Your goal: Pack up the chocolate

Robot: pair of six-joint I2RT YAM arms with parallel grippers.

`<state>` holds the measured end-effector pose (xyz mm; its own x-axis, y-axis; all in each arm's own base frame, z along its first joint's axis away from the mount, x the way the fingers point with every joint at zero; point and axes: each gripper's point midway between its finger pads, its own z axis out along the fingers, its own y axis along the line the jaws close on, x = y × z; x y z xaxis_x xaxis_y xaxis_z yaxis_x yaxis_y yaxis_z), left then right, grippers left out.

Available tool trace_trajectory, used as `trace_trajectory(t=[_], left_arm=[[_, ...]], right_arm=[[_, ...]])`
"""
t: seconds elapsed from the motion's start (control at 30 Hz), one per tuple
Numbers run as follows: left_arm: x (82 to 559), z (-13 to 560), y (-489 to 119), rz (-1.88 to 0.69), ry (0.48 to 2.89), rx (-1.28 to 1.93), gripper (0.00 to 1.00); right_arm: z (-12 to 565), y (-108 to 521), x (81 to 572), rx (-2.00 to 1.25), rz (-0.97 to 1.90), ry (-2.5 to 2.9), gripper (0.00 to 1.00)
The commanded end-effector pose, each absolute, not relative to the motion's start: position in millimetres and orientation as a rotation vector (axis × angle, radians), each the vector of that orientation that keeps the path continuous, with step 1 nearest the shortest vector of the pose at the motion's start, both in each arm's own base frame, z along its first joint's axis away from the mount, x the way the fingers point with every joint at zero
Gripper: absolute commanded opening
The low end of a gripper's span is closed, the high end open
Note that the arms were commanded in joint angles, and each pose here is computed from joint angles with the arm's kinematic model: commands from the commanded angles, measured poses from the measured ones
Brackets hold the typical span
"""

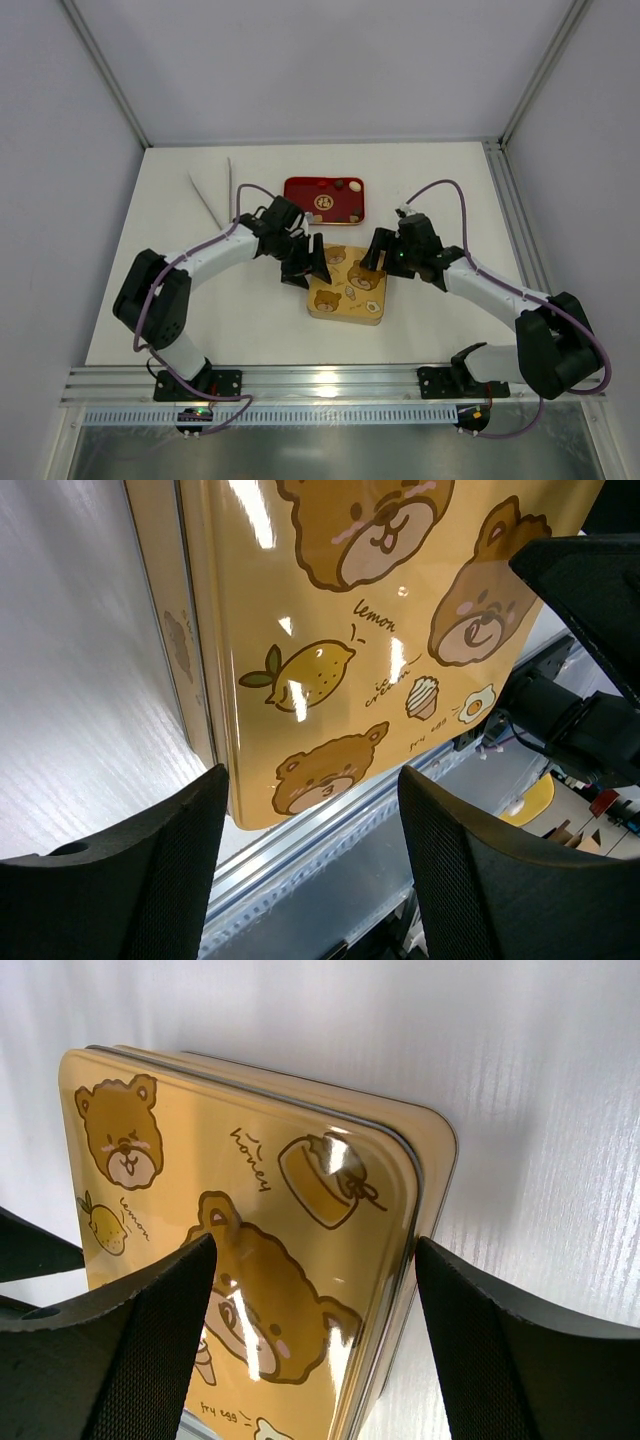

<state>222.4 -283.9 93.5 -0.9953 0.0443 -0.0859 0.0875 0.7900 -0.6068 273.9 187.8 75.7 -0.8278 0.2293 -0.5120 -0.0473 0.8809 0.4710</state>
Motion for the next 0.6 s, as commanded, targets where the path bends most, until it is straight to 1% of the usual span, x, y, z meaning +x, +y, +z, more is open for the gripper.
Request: trace_trajectory(t=[0.0,0.4,0.57], left_arm=[[224,104,-292,-1.016,2.905,0.134,0.67],[228,100,-291,-0.944,2.94,0.158,0.67],[237,96,-287,-0.9,2.944,0.149,0.68]], right_arm=[[99,196,286,0.1,0.651,2.405,0.81],[91,195,284,0.094,0.624,2.438,0.81],[86,195,284,0.086,0.614,2.454,0.81]])
